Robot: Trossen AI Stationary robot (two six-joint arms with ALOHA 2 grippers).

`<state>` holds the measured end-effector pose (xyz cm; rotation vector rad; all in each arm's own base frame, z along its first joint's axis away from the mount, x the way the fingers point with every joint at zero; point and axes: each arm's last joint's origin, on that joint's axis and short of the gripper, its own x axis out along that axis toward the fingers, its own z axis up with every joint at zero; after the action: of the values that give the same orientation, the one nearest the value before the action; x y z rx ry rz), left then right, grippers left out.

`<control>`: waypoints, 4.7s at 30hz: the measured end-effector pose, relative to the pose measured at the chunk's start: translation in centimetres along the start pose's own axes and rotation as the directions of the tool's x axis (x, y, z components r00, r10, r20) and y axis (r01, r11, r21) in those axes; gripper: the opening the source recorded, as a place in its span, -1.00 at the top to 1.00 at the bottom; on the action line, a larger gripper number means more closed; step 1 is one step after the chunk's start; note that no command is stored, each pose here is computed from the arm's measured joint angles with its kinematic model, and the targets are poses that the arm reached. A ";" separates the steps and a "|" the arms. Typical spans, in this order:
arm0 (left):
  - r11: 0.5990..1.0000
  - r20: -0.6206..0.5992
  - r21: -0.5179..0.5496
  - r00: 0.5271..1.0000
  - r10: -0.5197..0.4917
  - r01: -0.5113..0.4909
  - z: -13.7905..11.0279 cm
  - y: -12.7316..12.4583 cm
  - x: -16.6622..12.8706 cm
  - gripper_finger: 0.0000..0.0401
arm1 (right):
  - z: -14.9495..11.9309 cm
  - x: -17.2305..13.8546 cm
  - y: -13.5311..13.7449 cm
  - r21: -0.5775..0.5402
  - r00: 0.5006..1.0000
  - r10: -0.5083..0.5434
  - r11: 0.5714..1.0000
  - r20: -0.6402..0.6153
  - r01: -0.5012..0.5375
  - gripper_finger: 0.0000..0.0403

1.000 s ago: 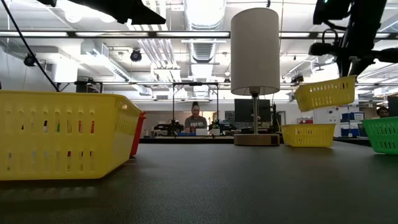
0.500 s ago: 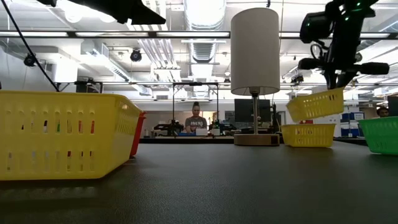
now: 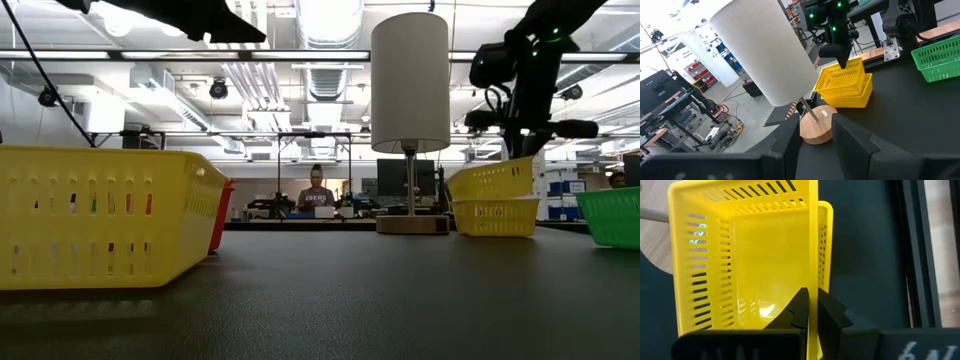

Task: Stack baskets by color
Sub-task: Stack the bottom right yellow bin on top of the top right yellow bin, then stack the left red bin on top of the right red bin

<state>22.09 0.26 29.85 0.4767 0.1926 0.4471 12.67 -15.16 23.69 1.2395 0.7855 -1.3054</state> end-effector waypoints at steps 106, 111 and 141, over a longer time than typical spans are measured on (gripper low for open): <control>0.668 -0.621 -0.702 0.247 -0.744 0.246 -0.7 -13.4 -7.0 0.52 | -24.2 -8.5 9.4 -0.991 0.516 0.848 -0.130 -0.120 -0.018 0.03; 0.650 -0.621 -0.714 0.195 -0.759 0.258 0.3 -13.5 -8.0 0.52 | -24.7 -8.0 9.7 -0.983 0.493 0.857 -0.181 -0.146 0.024 -0.01; 0.699 -0.756 -0.636 -0.083 -0.649 0.328 -3.2 -16.3 -16.1 0.08 | -24.7 -8.2 9.8 -0.985 0.478 0.867 -0.171 -0.145 0.010 -0.01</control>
<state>12.93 -18.73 20.40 -0.3096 1.6230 -0.0879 25.97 8.89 27.96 -0.2645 0.3213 -0.0895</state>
